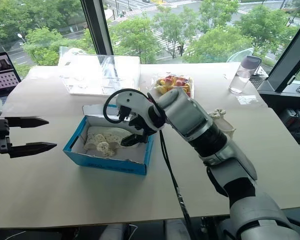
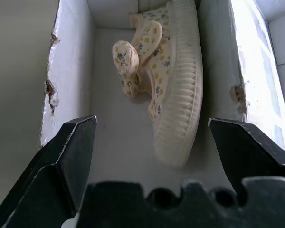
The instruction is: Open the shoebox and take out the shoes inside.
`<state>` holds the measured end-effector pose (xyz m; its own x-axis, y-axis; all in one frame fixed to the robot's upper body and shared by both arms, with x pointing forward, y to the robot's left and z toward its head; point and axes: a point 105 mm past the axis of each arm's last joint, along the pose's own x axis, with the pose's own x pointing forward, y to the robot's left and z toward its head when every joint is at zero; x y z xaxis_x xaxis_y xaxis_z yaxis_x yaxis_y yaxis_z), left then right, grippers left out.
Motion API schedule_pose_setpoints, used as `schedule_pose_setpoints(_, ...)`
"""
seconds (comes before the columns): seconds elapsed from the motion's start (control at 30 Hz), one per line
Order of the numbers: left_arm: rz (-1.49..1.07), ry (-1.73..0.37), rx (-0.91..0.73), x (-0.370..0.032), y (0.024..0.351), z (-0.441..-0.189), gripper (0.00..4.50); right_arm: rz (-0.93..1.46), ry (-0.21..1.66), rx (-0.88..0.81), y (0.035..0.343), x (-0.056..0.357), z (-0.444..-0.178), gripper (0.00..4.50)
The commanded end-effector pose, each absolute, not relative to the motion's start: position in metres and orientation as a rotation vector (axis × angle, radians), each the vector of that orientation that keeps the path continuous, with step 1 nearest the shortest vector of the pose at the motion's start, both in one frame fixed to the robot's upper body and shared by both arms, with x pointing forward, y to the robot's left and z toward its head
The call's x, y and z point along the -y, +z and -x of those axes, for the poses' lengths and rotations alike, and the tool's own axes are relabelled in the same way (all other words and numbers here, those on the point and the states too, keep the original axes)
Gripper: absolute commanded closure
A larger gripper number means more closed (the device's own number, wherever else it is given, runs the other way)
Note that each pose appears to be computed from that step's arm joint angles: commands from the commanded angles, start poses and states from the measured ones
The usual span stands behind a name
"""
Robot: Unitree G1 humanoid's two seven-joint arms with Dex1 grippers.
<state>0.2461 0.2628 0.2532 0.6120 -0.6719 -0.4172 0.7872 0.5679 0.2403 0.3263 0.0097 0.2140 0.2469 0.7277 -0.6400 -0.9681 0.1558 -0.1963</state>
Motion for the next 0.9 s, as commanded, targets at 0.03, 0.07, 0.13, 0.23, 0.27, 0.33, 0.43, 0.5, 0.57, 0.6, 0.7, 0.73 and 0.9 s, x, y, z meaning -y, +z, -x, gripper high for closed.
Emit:
schedule_pose_setpoints(0.03,-0.446,-0.851,-0.215,-0.263,0.278,-0.243,0.00,0.624,1.251,-0.438,0.215,-0.013,-0.329,0.05)
schedule_pose_setpoints(0.07,-0.446,-0.852,-0.215,-0.263,0.279,-0.242,0.00,0.621,1.234,-0.439,0.213,-0.013,-0.332,0.05)
schedule_pose_setpoints(0.13,-0.448,-0.850,-0.217,-0.264,0.279,-0.242,0.00,0.609,1.212,-0.444,0.209,-0.013,-0.338,0.05)
schedule_pose_setpoints(0.23,-0.450,-0.846,-0.215,-0.263,0.278,-0.242,0.00,0.584,1.177,-0.468,0.199,-0.013,-0.347,0.05)
schedule_pose_setpoints(0.27,-0.449,-0.847,-0.215,-0.263,0.277,-0.241,0.00,0.577,1.170,-0.474,0.195,-0.014,-0.349,0.05)
schedule_pose_setpoints(0.33,-0.450,-0.848,-0.217,-0.262,0.276,-0.240,0.00,0.565,1.156,-0.493,0.185,-0.017,-0.351,0.05)
schedule_pose_setpoints(0.43,-0.449,-0.849,-0.215,-0.261,0.277,-0.240,0.00,0.552,1.147,-0.505,0.176,-0.020,-0.350,0.29)
schedule_pose_setpoints(0.5,-0.444,-0.852,-0.205,-0.261,0.280,-0.239,0.00,0.518,1.137,-0.507,0.173,-0.022,-0.350,0.79)
schedule_pose_setpoints(0.57,-0.443,-0.852,-0.202,-0.261,0.281,-0.239,0.00,0.497,1.136,-0.506,0.173,-0.024,-0.348,1.43)
schedule_pose_setpoints(0.6,-0.443,-0.851,-0.201,-0.261,0.281,-0.239,0.00,0.491,1.136,-0.504,0.173,-0.025,-0.347,1.82)
schedule_pose_setpoints(0.7,-0.442,-0.852,-0.198,-0.261,0.282,-0.239,0.00,0.478,1.138,-0.494,0.175,-0.026,-0.344,2.85)
schedule_pose_setpoints(0.73,-0.442,-0.853,-0.196,-0.261,0.282,-0.240,0.00,0.477,1.138,-0.484,0.177,-0.026,-0.343,3.08)
schedule_pose_setpoints(0.9,-0.440,-0.861,-0.185,-0.259,0.284,-0.241,0.00,0.505,1.149,-0.381,0.205,-0.022,-0.338,3.94)
